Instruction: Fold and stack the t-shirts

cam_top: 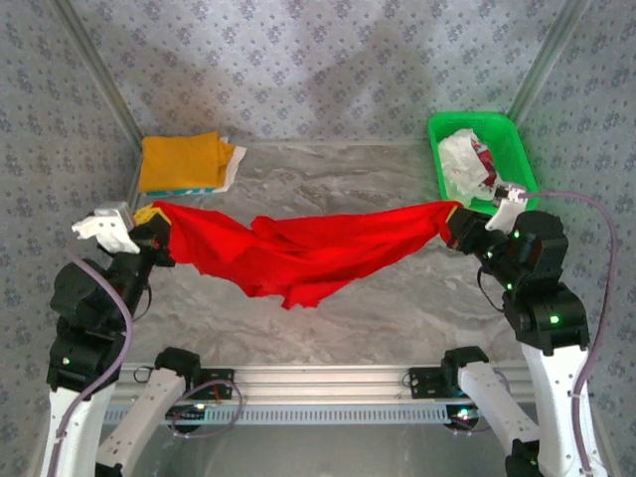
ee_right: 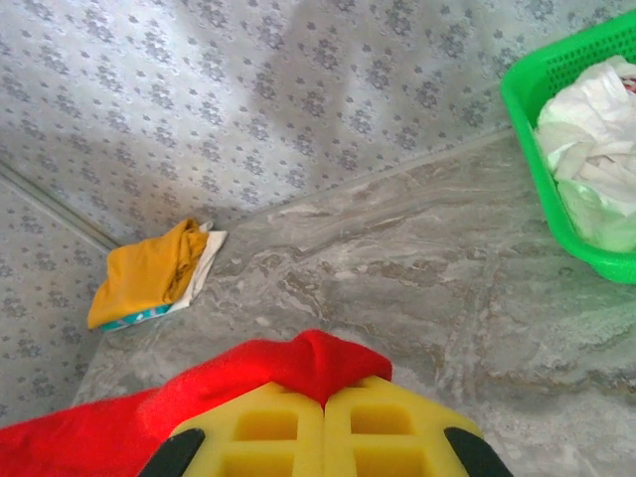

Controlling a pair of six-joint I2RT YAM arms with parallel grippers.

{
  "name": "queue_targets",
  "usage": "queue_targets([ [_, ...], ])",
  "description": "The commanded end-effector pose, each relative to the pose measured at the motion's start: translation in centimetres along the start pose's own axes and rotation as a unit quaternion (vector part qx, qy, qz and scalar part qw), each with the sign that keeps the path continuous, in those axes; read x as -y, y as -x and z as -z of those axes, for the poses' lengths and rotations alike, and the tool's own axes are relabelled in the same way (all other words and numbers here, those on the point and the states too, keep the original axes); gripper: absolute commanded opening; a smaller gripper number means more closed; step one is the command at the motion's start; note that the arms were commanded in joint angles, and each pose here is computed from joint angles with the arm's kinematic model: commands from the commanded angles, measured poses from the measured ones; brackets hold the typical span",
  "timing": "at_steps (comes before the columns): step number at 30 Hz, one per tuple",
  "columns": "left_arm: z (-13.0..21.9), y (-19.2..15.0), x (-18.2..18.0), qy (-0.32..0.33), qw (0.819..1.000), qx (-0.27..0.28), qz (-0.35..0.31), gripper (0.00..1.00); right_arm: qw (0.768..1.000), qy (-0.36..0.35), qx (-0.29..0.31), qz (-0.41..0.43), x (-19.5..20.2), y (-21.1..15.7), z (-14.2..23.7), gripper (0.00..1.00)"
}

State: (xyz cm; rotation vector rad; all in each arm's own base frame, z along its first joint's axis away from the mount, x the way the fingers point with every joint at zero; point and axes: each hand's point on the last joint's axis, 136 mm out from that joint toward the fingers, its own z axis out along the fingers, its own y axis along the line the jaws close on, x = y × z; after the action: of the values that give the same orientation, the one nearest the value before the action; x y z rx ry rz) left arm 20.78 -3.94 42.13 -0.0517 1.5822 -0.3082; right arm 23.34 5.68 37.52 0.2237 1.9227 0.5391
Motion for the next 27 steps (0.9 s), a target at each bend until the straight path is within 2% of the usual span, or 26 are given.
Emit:
queue_targets([
  [1,-2.7,-1.7,-0.6,0.026,0.998,-0.052,-0.008,0.0,0.997,-0.07,-0.026,-0.028,3.3,-1.9,-2.1,0.0],
  [4,-7.5,-4.5,-0.7,0.04,0.992,-0.119,-0.024,0.0,0.992,-0.093,-0.057,-0.058,5.5,-4.6,-5.2,0.0],
  [7,-13.7,-8.0,-0.5,0.021,0.982,-0.187,-0.015,0.0,0.982,-0.122,-0.102,-0.106,8.3,-8.0,-8.4,0.0],
  [10,-20.2,-12.0,-2.0,0.029,0.971,-0.239,-0.013,0.0,0.972,-0.151,-0.118,-0.135,10.8,-10.5,-10.7,0.0],
  [11,-22.4,-13.1,-2.6,0.028,0.967,-0.253,-0.013,0.08,0.969,-0.163,-0.12,-0.139,11.7,-11.3,-11.1,0.11],
  [12,-24.6,-14.4,-3.1,0.027,0.962,-0.273,-0.01,0.25,0.967,-0.17,-0.123,-0.142,12.3,-11.8,-11.4,0.21],
  [14,-27.5,-15.8,-3.7,0.026,0.953,-0.303,0.0,0.52,0.966,-0.186,-0.116,-0.137,13.0,-11.6,-11.6,0.34],
  [15,-28.4,-16.0,-3.6,0.023,0.951,-0.308,0.005,0.61,0.967,-0.198,-0.106,-0.125,13.3,-10.9,-11.4,0.39],
  [18,-28.2,-14.6,-2.5,0.009,0.961,-0.276,0.029,0.63,0.973,-0.198,-0.086,-0.081,12.6,-8.9,-10.7,0.48],
  [20,-26.3,-13.7,-2.9,0.025,0.968,-0.244,0.047,0.66,0.981,-0.173,-0.081,-0.046,11.1,-7.8,-11.3,0.51],
  [22,-24.0,-14.3,-3.1,0.031,0.968,-0.24,0.066,0.68,0.987,-0.131,-0.093,0.005,8.4,-7.4,-13.0,0.52],
  [25,-20.9,-18.6,-2.2,0.019,0.951,-0.296,0.09,0.69,0.983,-0.083,-0.145,0.082,4.2,-8.4,-17.5,0.55],
  [27,-19.0,-21.8,-0.8,0.012,0.939,-0.334,0.083,0.69,0.97,-0.059,-0.199,0.124,2.0,-10.4,-21.3,0.56],
])
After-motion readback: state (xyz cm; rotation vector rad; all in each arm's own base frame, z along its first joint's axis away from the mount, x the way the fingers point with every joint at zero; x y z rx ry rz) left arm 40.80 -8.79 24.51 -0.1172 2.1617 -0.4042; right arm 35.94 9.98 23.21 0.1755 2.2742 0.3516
